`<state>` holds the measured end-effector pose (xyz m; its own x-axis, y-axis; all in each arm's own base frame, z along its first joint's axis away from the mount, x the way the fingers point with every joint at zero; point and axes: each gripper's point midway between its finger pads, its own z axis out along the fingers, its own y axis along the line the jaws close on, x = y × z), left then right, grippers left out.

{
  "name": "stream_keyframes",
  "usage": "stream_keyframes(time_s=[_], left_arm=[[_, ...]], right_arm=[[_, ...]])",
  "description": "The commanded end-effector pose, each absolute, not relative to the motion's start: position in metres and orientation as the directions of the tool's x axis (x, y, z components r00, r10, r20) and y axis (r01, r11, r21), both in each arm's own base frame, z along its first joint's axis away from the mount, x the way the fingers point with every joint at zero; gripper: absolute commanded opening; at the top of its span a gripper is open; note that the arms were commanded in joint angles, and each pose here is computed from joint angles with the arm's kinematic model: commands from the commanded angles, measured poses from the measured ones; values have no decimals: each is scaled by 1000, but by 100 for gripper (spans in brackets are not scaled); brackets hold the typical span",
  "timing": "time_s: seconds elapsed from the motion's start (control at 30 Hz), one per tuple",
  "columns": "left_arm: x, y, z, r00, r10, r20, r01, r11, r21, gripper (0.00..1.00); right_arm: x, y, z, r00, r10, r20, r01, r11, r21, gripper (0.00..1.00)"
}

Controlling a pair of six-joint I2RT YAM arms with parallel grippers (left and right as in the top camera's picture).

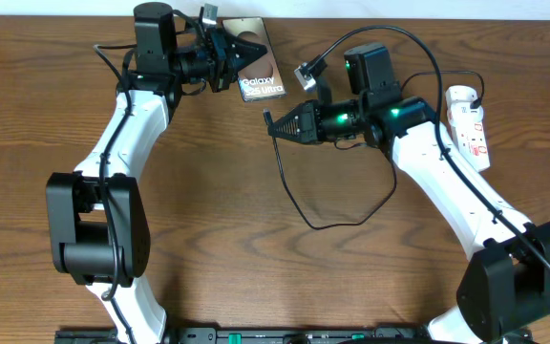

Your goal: Plug charger to phone and switch on socket

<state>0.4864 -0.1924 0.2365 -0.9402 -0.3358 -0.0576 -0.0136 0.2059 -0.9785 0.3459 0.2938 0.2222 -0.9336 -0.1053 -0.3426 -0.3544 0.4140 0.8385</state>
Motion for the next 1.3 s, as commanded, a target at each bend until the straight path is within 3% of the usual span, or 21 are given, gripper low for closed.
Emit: stream_keyframes(time_s=[0.0,1.27], left_arm=[[484,-194,246,-949,-300,-100,41,197,-980,7],[477,-200,238,-956,-294,-13,-46,194,-980,7]], right_arm=[[346,293,221,-928,-120,-353,-371,396,840,1],[349,290,220,-936,-103,-337,-349,408,844,1]])
